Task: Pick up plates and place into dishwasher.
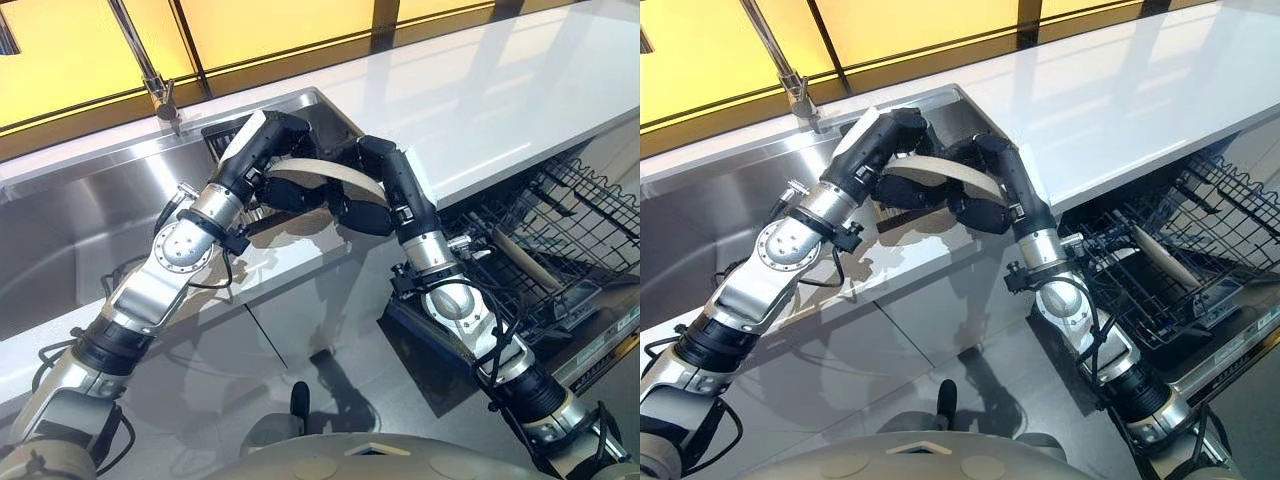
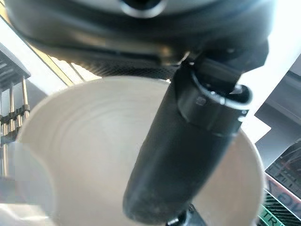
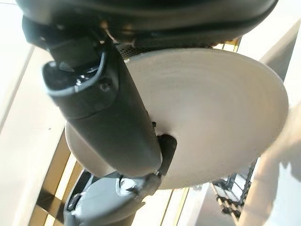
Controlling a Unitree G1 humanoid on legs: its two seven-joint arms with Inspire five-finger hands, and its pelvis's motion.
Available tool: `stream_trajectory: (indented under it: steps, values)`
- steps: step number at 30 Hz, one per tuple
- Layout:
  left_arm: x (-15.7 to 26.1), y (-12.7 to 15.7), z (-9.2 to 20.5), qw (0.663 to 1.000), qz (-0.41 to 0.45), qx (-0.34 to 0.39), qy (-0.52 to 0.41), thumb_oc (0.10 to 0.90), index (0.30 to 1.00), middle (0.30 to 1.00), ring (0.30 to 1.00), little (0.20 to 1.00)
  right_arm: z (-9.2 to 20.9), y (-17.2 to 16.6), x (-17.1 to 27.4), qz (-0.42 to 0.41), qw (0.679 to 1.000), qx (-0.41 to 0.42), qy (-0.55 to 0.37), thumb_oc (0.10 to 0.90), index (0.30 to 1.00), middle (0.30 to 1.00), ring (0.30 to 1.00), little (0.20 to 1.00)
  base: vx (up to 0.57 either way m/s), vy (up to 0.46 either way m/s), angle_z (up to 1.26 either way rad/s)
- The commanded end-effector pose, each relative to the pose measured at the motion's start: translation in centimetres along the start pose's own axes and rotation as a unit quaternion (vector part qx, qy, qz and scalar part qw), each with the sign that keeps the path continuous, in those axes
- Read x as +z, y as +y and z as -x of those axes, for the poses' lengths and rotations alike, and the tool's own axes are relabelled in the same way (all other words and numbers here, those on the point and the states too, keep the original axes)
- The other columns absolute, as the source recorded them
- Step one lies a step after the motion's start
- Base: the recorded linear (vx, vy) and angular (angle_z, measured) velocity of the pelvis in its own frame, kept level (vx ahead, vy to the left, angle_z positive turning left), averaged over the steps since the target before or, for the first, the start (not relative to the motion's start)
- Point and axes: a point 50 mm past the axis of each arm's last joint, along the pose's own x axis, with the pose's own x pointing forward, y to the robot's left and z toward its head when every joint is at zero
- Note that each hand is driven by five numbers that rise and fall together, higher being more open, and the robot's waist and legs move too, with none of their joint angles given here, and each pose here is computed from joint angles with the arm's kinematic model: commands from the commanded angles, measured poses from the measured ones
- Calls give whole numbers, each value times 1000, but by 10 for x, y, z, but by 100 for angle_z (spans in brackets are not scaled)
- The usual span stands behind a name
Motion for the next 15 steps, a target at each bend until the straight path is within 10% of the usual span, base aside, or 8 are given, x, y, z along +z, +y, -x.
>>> stream_trajectory:
  steps: [1,15]
  values:
    - [44,9,-2,990,4,16,-137,800,900,900,900,900,-16,-27,43,-6,987,-84,-136,100,300,300,300,200,0,0,0]
    - [-4,44,26,995,-7,101,-27,800,900,900,900,900,-7,-101,35,90,942,-281,-160,100,300,300,300,200,8,-2,4]
